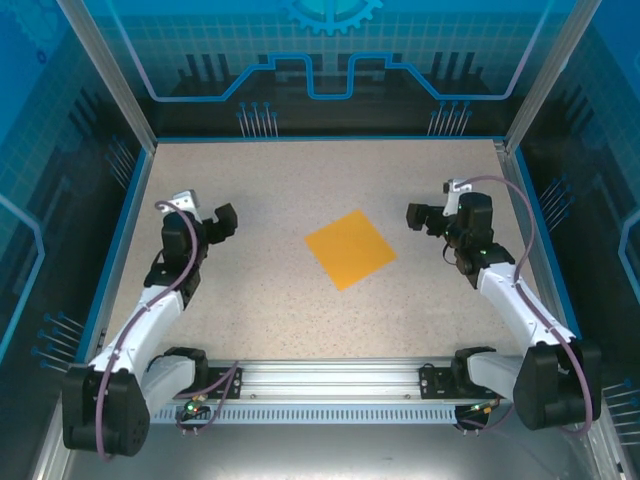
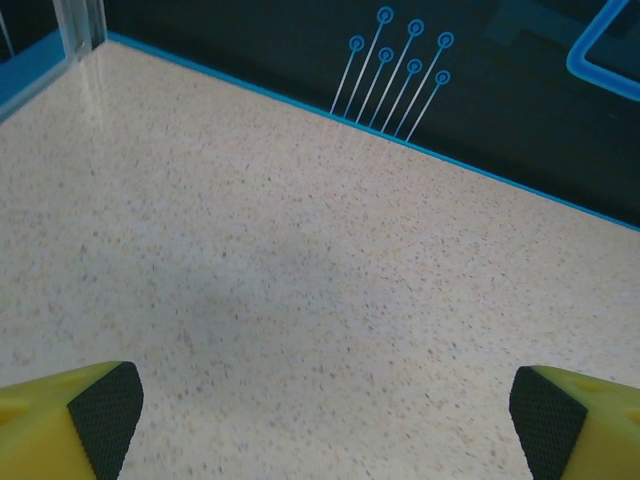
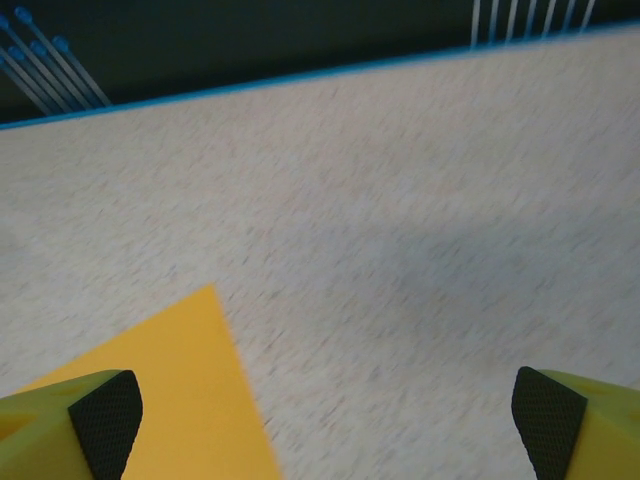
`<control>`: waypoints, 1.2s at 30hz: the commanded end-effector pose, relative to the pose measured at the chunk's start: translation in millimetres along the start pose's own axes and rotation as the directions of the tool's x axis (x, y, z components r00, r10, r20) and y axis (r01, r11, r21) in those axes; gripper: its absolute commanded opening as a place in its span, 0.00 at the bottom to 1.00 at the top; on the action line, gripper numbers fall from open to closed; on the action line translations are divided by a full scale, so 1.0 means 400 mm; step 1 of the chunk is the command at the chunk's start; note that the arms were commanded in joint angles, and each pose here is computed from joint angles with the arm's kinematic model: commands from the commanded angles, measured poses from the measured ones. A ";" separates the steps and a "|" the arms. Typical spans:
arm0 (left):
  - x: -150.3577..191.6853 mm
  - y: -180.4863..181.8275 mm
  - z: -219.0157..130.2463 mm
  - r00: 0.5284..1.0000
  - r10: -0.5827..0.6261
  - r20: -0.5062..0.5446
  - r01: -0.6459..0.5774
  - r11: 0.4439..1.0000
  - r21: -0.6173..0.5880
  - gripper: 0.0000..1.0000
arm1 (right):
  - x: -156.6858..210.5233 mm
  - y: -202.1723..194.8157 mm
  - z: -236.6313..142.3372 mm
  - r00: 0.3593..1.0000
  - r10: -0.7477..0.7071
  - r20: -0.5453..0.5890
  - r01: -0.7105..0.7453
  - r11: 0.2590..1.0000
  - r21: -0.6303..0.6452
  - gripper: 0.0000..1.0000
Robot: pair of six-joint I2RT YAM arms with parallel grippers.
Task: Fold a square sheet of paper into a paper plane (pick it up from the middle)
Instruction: Rotate the square sheet of paper at the center of the table.
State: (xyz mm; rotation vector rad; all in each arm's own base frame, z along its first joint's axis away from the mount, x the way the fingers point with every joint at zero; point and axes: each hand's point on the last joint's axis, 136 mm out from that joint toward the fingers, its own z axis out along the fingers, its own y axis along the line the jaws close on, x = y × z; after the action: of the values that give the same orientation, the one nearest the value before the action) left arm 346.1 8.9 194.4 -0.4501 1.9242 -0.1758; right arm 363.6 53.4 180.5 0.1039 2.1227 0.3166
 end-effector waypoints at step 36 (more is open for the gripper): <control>0.240 -0.134 -0.044 0.852 -0.091 -0.515 0.241 0.943 0.231 0.98 | 0.374 0.442 0.237 0.723 -0.090 -0.685 -0.007 0.990 -0.138 0.86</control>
State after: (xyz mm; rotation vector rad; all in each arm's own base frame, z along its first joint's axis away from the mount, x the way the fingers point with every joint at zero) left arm 310.7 -63.6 128.0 -0.4538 2.3160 -0.6527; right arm 361.8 266.8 57.9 -0.1832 2.8132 0.4903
